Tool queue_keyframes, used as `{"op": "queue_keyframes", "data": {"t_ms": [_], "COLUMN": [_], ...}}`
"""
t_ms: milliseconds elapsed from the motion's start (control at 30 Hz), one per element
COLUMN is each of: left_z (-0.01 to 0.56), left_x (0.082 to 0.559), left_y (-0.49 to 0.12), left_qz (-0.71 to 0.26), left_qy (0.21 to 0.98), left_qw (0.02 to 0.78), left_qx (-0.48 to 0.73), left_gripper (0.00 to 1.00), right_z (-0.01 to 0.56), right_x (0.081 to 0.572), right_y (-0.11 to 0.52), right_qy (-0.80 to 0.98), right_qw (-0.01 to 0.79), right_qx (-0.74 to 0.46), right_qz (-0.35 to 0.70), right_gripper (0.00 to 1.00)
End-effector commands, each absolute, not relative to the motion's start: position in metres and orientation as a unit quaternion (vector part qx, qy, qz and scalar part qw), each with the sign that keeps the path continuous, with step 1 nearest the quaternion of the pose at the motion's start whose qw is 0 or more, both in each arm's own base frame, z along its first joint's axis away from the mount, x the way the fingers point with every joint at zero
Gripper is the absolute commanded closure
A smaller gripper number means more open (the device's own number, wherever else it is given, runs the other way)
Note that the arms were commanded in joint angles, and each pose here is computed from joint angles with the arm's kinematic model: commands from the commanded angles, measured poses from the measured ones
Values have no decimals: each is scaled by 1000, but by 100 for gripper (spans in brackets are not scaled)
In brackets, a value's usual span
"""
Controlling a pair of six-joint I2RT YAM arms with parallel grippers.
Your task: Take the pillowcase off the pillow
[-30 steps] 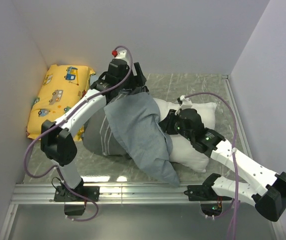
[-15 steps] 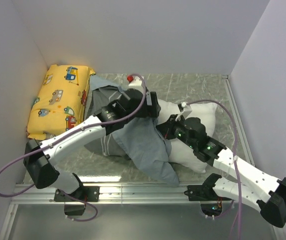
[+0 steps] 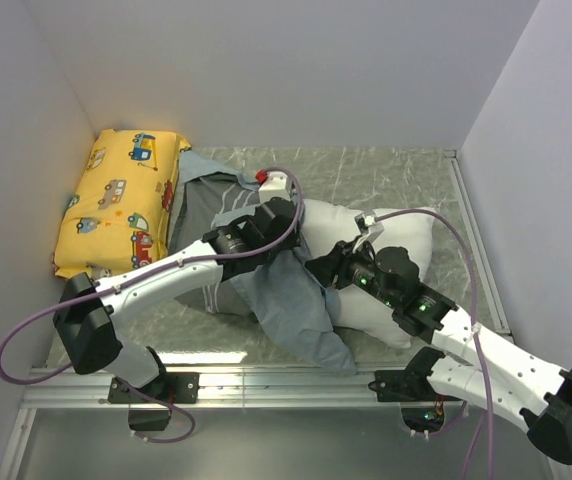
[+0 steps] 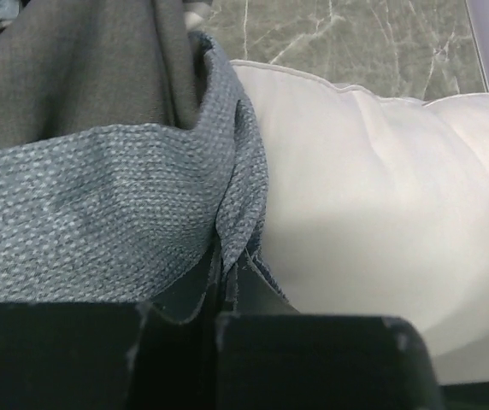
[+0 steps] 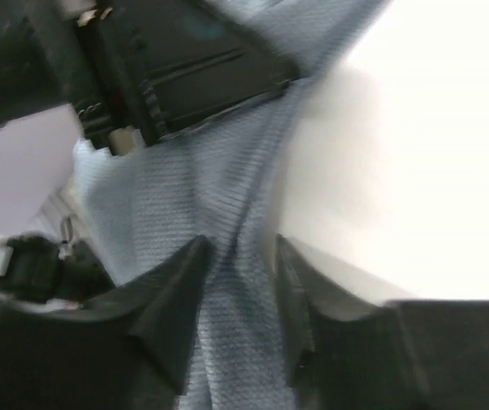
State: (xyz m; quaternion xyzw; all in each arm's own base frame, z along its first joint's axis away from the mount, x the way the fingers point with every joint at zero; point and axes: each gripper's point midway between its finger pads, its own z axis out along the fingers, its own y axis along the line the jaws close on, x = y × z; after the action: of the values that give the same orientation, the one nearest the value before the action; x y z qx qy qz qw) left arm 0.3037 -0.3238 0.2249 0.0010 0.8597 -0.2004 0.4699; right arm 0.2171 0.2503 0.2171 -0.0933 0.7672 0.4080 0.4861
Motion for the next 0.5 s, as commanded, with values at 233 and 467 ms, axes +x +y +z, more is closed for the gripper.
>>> {"op": "queue_keyframes", "data": {"t_ms": [233, 467], "left_z": [228, 229], "left_x": [279, 270], "left_y": [-290, -286], "left_qz": [-208, -224], "left_qy": [849, 841], "left_qw": [486, 492], "left_qx": [9, 27], "left_gripper": [100, 100], "right_z": [251, 199], "right_x": [256, 277], "right_y": [183, 222], "right_qy": [808, 873], "right_qw": [540, 456], "right_qx": [42, -26], "right_qz": [231, 172], "right_gripper": [29, 24]}}
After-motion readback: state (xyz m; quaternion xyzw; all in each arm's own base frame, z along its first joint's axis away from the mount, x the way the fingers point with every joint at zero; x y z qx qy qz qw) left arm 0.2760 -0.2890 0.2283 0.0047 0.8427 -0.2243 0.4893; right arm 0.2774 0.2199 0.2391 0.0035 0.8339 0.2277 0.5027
